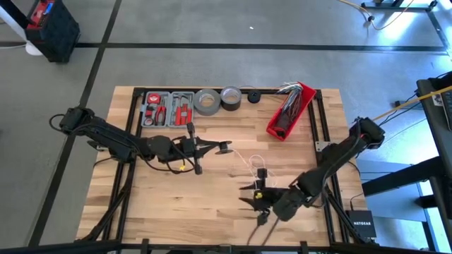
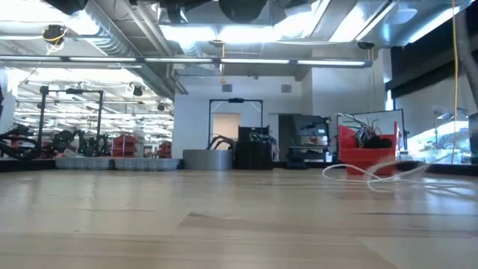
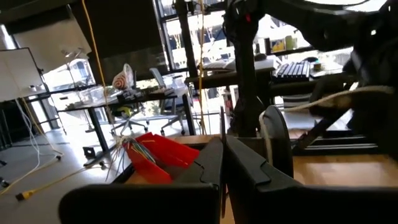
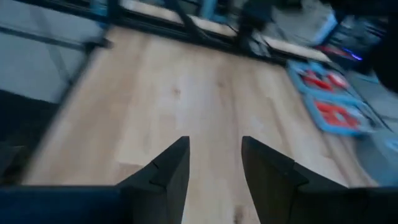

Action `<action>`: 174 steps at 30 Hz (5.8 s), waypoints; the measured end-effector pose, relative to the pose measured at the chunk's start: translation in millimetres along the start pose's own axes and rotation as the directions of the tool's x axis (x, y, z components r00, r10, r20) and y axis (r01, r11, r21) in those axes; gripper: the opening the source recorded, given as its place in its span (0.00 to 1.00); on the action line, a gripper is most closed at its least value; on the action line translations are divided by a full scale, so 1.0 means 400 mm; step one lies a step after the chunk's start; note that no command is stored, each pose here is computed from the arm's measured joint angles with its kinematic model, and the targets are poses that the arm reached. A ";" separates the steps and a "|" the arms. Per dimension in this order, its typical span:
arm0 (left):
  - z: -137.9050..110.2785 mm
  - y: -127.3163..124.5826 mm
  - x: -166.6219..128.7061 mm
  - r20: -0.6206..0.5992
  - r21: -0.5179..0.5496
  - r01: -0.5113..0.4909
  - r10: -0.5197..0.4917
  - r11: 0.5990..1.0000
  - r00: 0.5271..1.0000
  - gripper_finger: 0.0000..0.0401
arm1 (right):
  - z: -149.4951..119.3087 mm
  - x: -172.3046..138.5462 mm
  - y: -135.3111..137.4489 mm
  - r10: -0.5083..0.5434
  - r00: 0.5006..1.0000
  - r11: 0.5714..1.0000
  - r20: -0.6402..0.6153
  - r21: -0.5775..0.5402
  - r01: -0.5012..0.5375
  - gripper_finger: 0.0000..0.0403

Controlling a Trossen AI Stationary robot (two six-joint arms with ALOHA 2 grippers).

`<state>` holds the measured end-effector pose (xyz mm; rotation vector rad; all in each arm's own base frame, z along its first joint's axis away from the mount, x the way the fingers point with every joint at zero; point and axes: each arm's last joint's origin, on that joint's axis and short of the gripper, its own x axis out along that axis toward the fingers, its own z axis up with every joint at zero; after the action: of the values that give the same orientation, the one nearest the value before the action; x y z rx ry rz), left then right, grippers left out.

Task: Coil cords
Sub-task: Coil the white wire onto the black spool

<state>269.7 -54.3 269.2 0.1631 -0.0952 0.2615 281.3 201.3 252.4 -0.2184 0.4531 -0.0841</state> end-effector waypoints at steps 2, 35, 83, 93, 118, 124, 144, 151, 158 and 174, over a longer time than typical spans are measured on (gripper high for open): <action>0.001 -0.001 0.000 0.005 -0.004 0.000 0.000 1.000 1.000 0.00 | -0.028 0.039 -0.012 -0.053 0.998 0.999 -0.044 0.005 0.053 0.37; 0.037 0.000 -0.064 -0.088 0.124 0.076 -0.065 0.989 0.994 0.00 | 0.042 -0.009 -0.134 0.016 0.873 0.976 -0.487 0.196 0.091 0.43; 0.024 -0.029 -0.075 -0.115 0.165 0.324 -0.308 0.932 0.944 0.00 | 0.174 0.117 -0.237 0.032 0.999 0.992 -0.010 -0.119 -0.033 0.04; 0.022 -0.021 -0.074 -0.136 0.124 0.221 -0.204 0.967 0.969 0.11 | 0.173 0.116 -0.242 -0.054 0.998 0.988 -0.014 -0.148 0.051 0.02; -0.066 -0.026 0.045 -0.231 -0.007 0.181 -0.178 0.983 0.956 0.32 | 0.102 0.111 -0.358 -0.543 0.819 0.837 0.185 0.042 0.546 0.01; -0.100 -0.056 0.121 -0.270 -0.085 0.213 -0.228 0.973 0.936 0.32 | 0.107 0.108 -0.358 -0.529 0.815 0.846 0.239 0.063 0.530 0.01; -0.102 -0.076 0.142 -0.234 -0.235 0.416 -0.467 0.878 0.853 0.32 | 0.097 0.114 -0.350 -0.545 0.811 0.831 0.212 0.003 0.557 0.01; -0.102 -0.066 0.147 -0.248 -0.206 0.290 -0.336 0.935 0.909 0.32 | 0.098 0.114 -0.350 -0.545 0.811 0.831 0.214 0.006 0.556 0.02; -0.099 -0.066 0.150 -0.226 -0.228 0.271 -0.322 0.935 0.919 0.32 | 0.098 0.114 -0.350 -0.544 0.811 0.831 0.215 0.008 0.556 0.01; -0.127 -0.046 0.141 -0.374 0.062 0.077 -0.048 0.995 0.926 0.01 | 0.108 0.103 -0.326 -0.444 0.854 0.891 0.271 0.038 0.452 0.01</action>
<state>332.5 -48.9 223.2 0.1891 0.2978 0.2287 333.1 77.3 302.6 -0.3560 0.1180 -0.5028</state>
